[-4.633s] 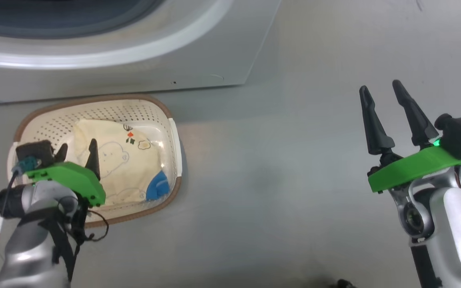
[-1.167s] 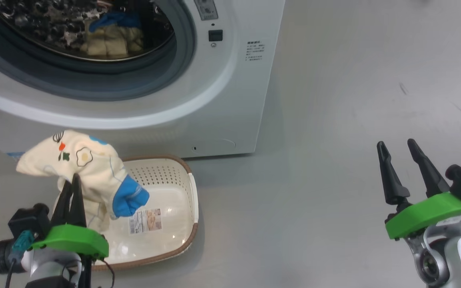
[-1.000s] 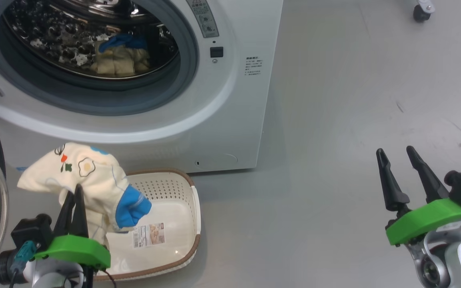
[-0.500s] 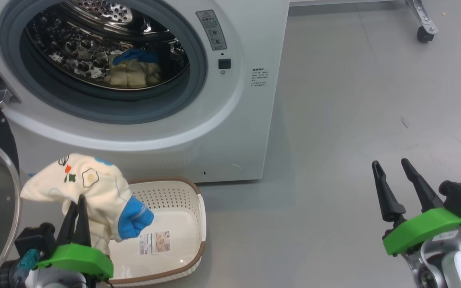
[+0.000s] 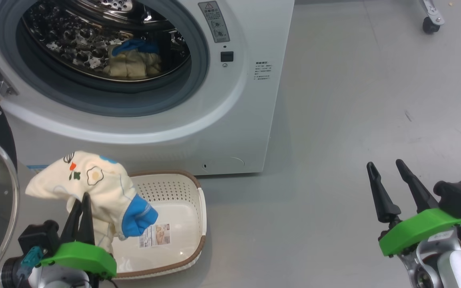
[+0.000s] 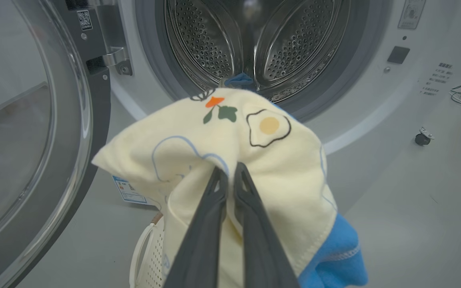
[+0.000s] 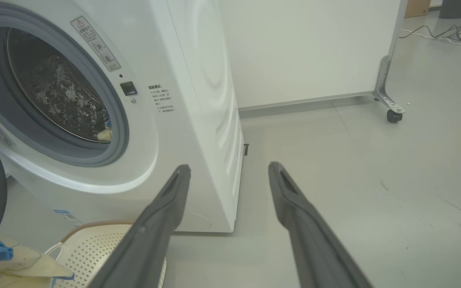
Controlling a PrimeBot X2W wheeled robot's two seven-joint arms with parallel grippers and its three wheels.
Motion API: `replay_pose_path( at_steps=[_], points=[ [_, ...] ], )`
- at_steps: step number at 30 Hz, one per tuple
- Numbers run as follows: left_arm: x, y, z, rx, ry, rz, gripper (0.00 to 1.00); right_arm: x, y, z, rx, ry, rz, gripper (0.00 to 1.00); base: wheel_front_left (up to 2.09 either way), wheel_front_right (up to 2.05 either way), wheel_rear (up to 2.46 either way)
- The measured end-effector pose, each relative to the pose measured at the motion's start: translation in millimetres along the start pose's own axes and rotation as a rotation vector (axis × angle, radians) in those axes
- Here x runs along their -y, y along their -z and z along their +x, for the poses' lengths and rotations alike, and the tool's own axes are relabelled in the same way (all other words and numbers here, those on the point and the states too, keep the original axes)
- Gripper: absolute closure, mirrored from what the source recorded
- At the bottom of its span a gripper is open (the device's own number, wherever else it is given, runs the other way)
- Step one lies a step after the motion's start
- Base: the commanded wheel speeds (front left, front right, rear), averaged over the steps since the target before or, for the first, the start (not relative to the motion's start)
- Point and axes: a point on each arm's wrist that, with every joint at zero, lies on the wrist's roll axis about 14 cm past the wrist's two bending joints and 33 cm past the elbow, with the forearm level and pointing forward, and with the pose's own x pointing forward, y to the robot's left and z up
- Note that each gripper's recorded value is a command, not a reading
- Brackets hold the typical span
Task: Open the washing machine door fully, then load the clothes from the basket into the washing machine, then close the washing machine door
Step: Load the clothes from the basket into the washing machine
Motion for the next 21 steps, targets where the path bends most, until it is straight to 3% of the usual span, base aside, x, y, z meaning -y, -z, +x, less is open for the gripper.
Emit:
replay_pose_path(
  at_steps=[10,21],
  points=[
    [9.4,-2.6,21.2,-0.012,0.030,0.008,1.00,3.9,8.1,2.8,-0.023,0.013,0.011,0.00,0.00,0.00,0.00],
    [42.4,5.3,92.5,-0.139,0.148,0.043,1.00,17.7,16.3,12.3,-0.022,0.065,0.033,0.00,0.00,0.00,0.00]
  ],
)
